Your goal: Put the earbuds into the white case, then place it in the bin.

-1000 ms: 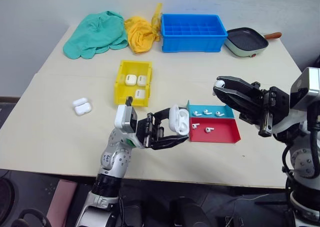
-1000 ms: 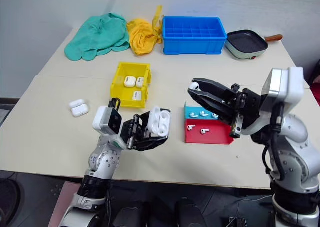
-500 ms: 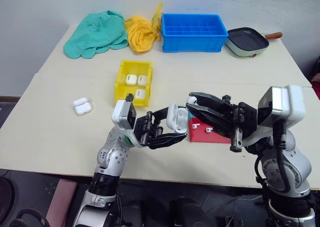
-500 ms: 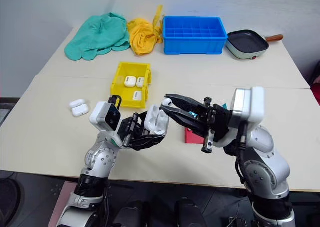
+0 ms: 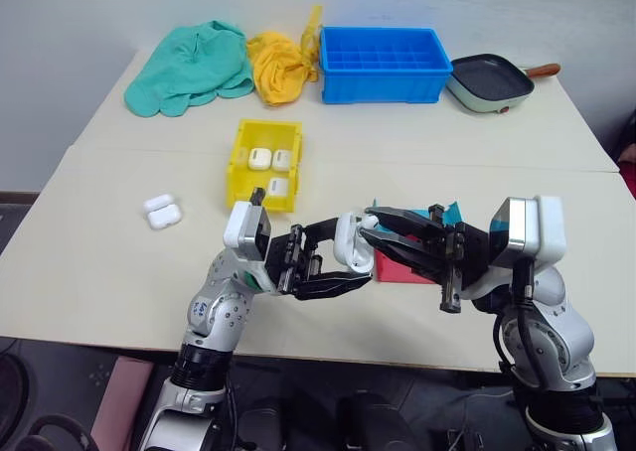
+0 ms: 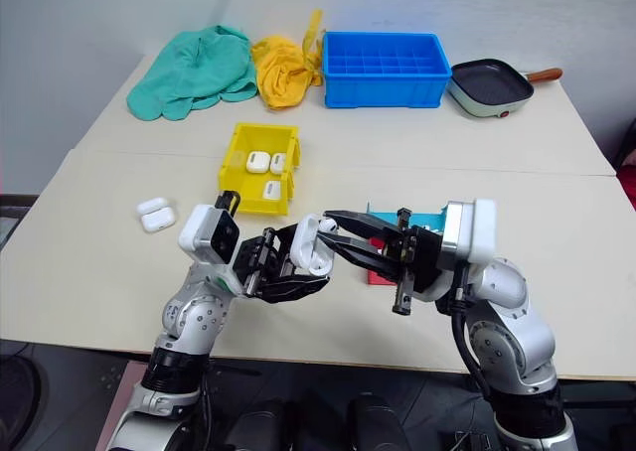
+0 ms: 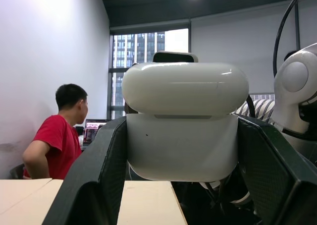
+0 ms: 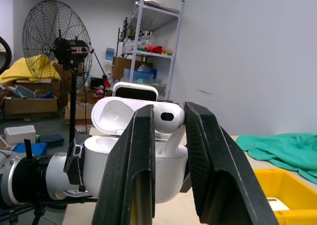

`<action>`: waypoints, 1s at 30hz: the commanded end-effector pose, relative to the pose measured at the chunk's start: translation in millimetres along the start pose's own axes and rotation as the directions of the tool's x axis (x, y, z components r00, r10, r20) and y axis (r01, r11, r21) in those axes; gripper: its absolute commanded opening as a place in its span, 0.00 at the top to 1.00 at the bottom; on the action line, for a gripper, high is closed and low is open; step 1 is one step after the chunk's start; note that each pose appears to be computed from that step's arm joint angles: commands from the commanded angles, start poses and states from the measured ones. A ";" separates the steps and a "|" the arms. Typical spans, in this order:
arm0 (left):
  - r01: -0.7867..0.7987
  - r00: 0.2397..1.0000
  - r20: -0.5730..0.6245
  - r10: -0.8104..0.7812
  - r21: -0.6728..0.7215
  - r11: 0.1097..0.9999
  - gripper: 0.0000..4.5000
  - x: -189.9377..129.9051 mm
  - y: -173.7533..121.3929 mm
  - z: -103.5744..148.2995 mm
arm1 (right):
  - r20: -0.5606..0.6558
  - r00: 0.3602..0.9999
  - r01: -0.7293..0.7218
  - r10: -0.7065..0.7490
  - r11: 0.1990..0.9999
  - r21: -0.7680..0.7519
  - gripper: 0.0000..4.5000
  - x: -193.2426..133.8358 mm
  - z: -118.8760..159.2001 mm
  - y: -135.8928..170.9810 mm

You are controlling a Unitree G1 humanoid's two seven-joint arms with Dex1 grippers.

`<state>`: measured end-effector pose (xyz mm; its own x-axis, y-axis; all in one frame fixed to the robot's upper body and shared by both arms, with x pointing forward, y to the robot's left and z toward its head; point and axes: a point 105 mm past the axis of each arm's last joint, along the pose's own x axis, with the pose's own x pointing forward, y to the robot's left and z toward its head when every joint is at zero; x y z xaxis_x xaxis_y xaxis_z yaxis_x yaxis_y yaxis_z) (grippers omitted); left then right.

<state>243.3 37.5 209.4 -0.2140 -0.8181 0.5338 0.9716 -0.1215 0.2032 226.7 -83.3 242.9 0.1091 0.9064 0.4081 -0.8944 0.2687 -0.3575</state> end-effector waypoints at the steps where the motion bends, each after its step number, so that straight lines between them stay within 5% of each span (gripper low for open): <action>1: 0.027 0.999 0.040 -0.029 0.055 0.998 0.38 8.5 -1.0 12.4 | -0.054 0.998 -0.012 0.012 1.000 0.006 0.90 -4.5 -11.6 3.3; 2: 0.027 0.999 0.040 -0.029 0.056 0.998 0.38 8.7 -1.1 12.5 | -0.057 0.998 -0.018 0.019 0.999 0.031 0.90 -4.8 -13.9 4.7; 9: 0.016 0.999 0.032 -0.018 0.066 0.998 0.38 7.2 0.3 13.4 | -0.035 0.999 -0.013 0.013 1.000 0.004 0.38 -3.9 -5.6 0.3; 14: -0.082 0.995 -0.044 0.084 0.059 0.995 0.38 -17.5 6.6 7.5 | -0.076 0.969 0.235 -0.234 0.972 0.002 0.00 -44.5 19.5 -33.9; 18: -0.185 0.971 -0.143 0.194 0.073 0.980 0.38 -49.7 9.7 3.3 | -0.395 0.839 0.357 -0.374 0.927 -0.119 0.00 -146.8 3.2 -33.6; 23: -0.238 0.949 -0.185 0.254 0.103 0.966 0.38 -68.2 7.3 6.3 | -0.586 0.645 0.439 -0.491 0.865 -0.241 0.00 -238.9 -0.2 -24.7; 26: -0.242 0.947 -0.191 0.260 0.112 0.964 0.38 -69.8 5.3 6.2 | -0.608 0.592 0.454 -0.528 0.843 -0.289 0.00 -259.0 -1.3 -28.2; 30: -0.244 0.946 -0.191 0.263 0.120 0.963 0.38 -67.4 3.9 5.2 | -0.632 0.601 0.373 -0.489 0.871 -0.320 0.00 -228.8 -9.0 -53.7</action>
<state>266.5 97.4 167.5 0.1031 -0.9116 0.3979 0.9828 0.1551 0.1006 244.3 -313.0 142.7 0.7925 0.6011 -0.1029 -0.5941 0.7228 -0.3531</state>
